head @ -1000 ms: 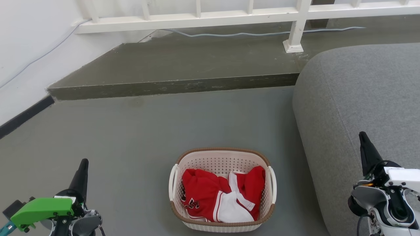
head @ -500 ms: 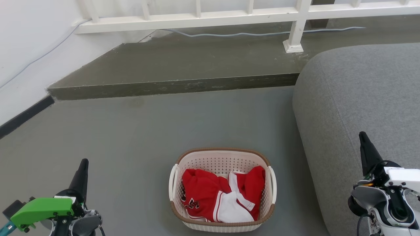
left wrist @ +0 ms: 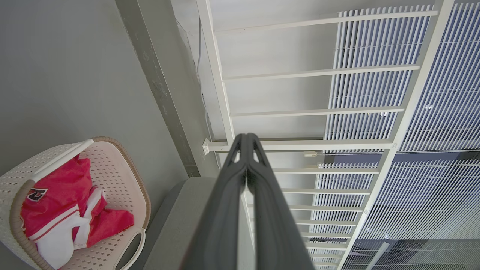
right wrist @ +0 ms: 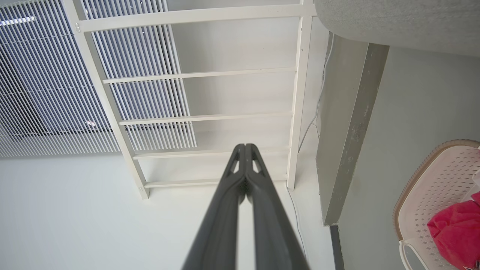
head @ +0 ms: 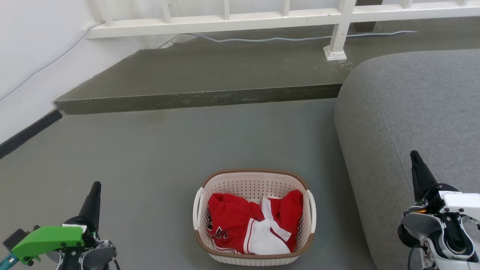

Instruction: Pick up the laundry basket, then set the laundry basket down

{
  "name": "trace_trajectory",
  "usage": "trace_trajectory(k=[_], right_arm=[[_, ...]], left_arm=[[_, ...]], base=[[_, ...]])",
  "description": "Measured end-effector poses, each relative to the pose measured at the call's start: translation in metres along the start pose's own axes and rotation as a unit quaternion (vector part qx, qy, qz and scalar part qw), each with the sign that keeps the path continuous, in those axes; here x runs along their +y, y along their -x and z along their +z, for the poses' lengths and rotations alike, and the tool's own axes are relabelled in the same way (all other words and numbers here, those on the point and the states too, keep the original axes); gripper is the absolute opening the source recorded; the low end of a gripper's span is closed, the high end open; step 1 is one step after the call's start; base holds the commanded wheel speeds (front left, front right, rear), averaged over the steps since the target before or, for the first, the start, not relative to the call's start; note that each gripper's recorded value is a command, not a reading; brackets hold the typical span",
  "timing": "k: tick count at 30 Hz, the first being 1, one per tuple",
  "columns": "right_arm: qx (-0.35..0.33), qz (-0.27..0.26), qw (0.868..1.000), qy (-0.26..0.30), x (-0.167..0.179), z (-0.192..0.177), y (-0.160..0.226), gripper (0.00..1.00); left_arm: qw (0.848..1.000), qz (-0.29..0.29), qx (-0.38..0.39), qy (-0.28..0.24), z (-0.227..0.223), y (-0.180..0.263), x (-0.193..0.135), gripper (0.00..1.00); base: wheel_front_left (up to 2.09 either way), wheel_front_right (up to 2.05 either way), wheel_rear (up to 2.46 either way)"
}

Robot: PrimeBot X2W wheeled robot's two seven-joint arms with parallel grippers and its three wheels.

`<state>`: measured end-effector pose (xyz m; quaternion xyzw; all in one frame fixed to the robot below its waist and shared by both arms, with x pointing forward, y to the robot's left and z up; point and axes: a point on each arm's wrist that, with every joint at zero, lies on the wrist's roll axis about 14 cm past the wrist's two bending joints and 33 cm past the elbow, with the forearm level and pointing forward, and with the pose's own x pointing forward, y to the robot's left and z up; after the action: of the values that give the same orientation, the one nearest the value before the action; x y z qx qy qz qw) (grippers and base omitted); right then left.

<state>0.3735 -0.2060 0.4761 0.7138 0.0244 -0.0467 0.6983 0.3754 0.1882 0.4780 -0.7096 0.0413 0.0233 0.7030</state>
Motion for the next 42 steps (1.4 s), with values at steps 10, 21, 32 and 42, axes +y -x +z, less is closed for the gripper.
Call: trace_trajectory(k=[10,21,32,42], right_arm=[[0.0,-0.056,0.998,-0.016,-0.038,-0.007,0.017,1.0],[0.001,-0.039,0.999,-0.007,-0.027,-0.01,0.014,1.0],[0.004,-0.018,1.0,0.019,-0.014,-0.015,0.01,1.0],[0.014,0.004,0.996,0.085,0.001,-0.019,0.008,1.0]], left_arm=[[0.999,0.051,0.001,0.016,-0.008,0.015,0.035,1.0],[0.999,0.04,-0.003,0.009,-0.01,0.012,0.028,1.0],[0.999,0.029,-0.003,-0.024,-0.014,0.009,0.02,1.0],[0.996,0.019,0.007,-0.085,-0.02,0.007,0.014,1.0]], base=[[0.0,0.0,0.0],[0.0,0.0,0.0],[0.0,0.0,0.0],[0.0,0.0,0.0]])
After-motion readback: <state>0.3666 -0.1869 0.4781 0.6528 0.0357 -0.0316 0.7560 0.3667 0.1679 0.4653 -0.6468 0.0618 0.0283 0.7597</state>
